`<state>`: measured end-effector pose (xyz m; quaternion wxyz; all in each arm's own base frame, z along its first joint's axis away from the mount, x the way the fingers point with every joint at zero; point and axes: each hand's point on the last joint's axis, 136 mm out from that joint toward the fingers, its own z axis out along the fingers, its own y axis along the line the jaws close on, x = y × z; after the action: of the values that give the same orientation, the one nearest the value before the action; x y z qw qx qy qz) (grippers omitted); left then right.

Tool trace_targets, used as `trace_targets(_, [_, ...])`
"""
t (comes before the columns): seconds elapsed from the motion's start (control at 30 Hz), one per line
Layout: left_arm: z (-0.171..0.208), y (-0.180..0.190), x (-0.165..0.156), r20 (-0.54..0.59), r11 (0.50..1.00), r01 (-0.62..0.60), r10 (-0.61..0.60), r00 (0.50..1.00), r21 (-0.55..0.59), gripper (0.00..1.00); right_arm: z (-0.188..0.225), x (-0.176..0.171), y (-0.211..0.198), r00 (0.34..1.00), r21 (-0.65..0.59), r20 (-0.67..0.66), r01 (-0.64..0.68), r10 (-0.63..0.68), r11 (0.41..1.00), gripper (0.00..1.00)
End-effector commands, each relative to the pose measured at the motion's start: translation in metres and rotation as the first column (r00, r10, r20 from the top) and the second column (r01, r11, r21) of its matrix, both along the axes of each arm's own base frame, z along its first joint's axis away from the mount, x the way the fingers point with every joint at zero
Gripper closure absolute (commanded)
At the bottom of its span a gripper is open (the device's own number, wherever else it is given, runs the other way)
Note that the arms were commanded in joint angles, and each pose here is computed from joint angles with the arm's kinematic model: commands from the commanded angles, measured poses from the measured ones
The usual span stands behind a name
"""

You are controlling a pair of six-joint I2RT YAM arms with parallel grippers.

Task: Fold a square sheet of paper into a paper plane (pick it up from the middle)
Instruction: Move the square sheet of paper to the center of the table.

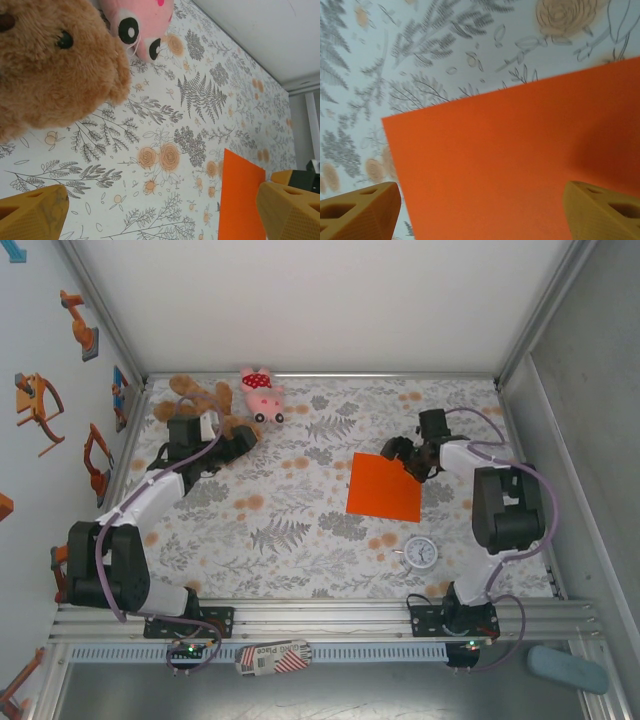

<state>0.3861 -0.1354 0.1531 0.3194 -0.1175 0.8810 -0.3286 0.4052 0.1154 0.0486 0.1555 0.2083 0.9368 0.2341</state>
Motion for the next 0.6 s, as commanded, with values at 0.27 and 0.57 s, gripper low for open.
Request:
trace_targets(0.27, [-0.006,-0.014,0.003,-0.042,0.998,0.018,-0.021,0.999,-0.054,0.03,-0.035,-0.037,0.011,0.988,-0.075,-0.148,0.043,-0.053,0.996,0.17])
trace_targets(0.57, [-0.027,-0.028,-0.003,-0.126,0.997,0.028,-0.037,0.991,-0.071,0.03,-0.043,-0.032,0.103,0.993,0.026,-0.118,0.017,-0.014,1.0,0.17])
